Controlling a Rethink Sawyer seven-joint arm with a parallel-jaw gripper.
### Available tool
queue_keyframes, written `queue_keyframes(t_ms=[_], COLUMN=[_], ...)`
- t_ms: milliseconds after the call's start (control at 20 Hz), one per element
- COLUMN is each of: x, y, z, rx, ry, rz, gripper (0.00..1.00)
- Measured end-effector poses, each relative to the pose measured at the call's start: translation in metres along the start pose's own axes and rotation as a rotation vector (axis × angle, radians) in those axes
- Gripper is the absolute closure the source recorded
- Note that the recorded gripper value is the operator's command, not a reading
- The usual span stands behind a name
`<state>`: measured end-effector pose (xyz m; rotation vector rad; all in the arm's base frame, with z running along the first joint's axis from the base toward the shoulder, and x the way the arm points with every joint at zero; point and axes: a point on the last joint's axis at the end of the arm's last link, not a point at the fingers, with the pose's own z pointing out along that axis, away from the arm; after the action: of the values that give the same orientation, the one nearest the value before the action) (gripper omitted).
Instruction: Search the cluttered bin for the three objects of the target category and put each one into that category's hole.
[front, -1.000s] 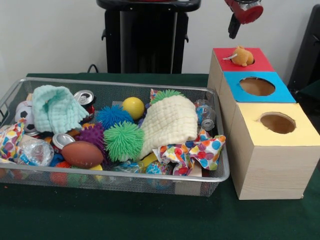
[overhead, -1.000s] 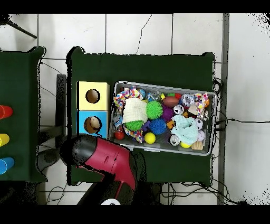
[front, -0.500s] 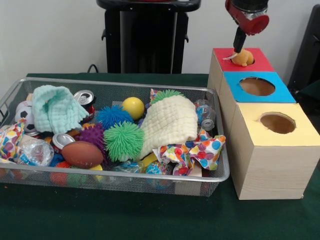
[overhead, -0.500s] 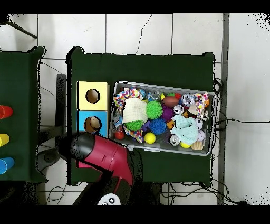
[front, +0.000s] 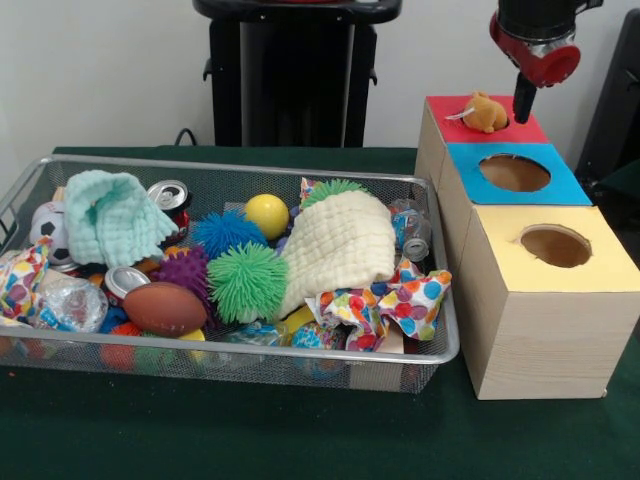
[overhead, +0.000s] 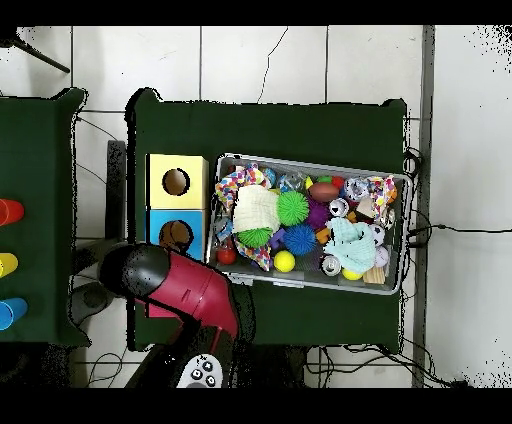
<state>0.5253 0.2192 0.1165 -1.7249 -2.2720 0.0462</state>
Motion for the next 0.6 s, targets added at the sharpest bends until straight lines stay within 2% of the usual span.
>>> queue_keyframes(t_ms=[250, 500, 600], x=[0.005, 0.005, 0.007], y=[-0.004, -0.006, -0.011], z=[0.008, 0.015, 0.024], rx=[0.016, 0.031, 0.051], ry=[0.017, 0.015, 0.002], rz=[0.001, 0.002, -0.012], gripper=[1.00, 1.00, 1.00])
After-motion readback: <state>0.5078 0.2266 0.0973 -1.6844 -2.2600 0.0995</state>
